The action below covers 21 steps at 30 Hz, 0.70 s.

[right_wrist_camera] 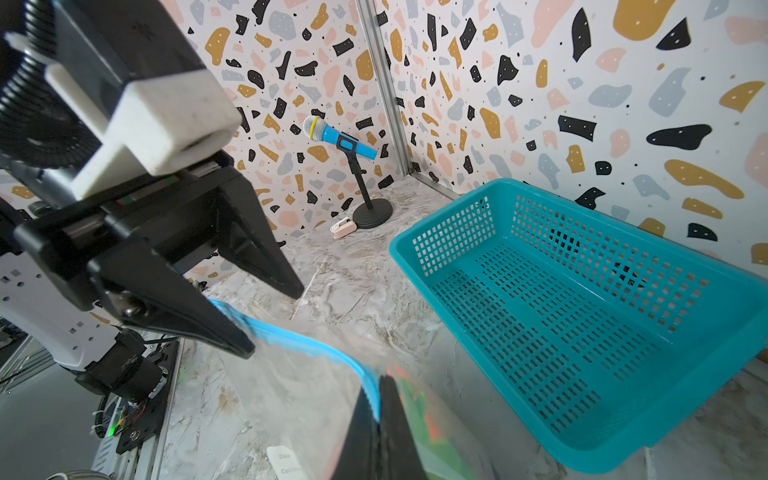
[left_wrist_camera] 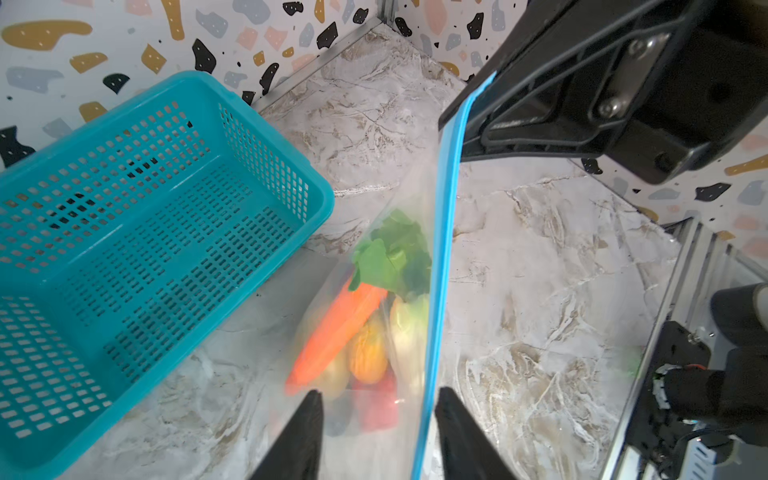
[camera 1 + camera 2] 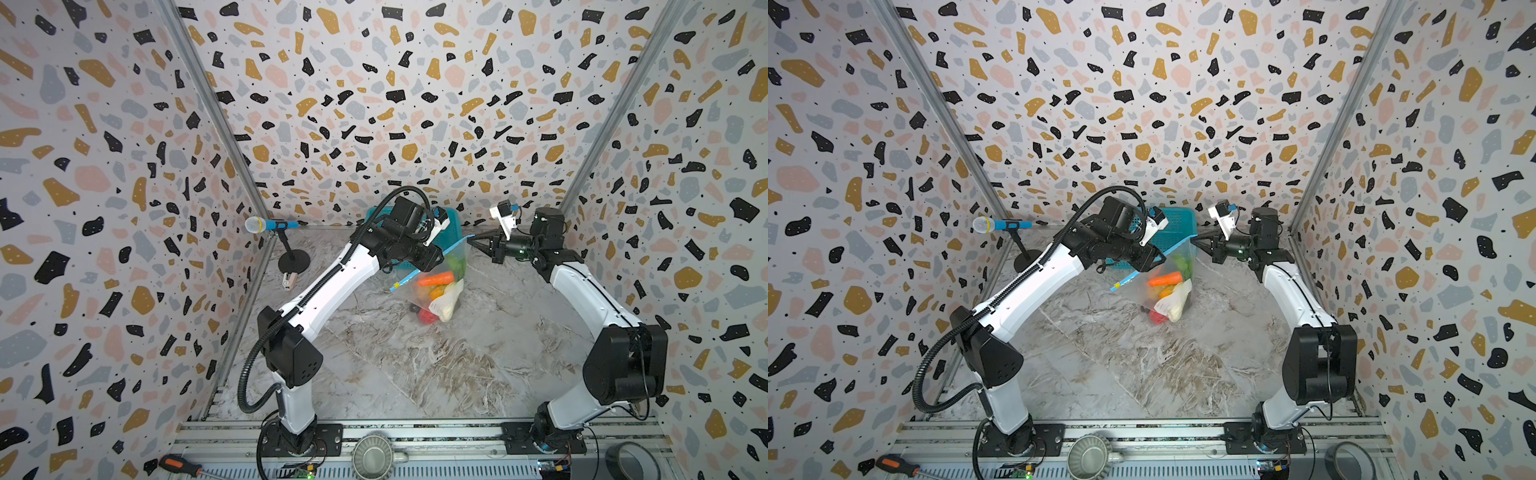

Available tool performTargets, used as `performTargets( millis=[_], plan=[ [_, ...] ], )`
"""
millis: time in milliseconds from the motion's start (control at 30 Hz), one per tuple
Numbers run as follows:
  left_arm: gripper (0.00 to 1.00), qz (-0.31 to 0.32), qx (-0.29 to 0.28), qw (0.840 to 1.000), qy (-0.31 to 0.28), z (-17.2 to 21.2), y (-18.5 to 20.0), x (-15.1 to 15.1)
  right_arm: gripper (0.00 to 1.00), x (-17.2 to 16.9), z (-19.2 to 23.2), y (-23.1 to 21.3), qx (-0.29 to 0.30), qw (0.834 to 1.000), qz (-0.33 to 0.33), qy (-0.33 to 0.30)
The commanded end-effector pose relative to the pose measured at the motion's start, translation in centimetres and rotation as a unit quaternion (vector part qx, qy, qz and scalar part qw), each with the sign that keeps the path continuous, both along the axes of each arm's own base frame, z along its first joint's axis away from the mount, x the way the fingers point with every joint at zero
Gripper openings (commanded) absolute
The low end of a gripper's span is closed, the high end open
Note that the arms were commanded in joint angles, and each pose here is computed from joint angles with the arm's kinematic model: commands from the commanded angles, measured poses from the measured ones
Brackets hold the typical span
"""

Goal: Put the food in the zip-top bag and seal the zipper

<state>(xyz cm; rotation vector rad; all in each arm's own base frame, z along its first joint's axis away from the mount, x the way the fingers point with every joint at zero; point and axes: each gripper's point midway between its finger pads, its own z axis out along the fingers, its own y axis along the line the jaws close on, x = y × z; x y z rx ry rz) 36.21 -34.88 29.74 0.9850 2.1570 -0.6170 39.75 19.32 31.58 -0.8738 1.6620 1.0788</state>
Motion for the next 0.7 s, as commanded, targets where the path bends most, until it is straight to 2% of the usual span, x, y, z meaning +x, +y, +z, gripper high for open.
performTargets(
  millis=[0, 100, 367, 633, 667],
  plan=[
    [0.34, -0.01, -0.033, 0.999, -0.016, 2.84, -0.25, -0.45, 0.0, -0.06, 1.96, 0.26, 0.003, 1.0, 0.006, -0.025],
    [0.21, -0.011, -0.03, 0.999, -0.013, 2.63, -0.18, -0.55, 0.0, -0.09, 1.83, 0.25, 0.003, 1.0, 0.006, -0.023],
    [0.04, -0.015, -0.034, 0.999, -0.014, 3.03, -0.15, -0.82, 0.0, -0.11, 1.91, 0.25, 0.002, 1.0, 0.005, -0.025],
    [0.0, -0.01, -0.036, 0.999, -0.017, 3.27, -0.03, -0.78, 0.0, 0.0, 2.02, 0.13, 0.0, 1.0, -0.001, -0.023],
    [0.0, -0.01, -0.038, 0.999, -0.015, 3.28, -0.07, -0.82, 0.02, -0.03, 2.14, 0.16, 0.001, 1.0, -0.002, -0.022]
  ],
)
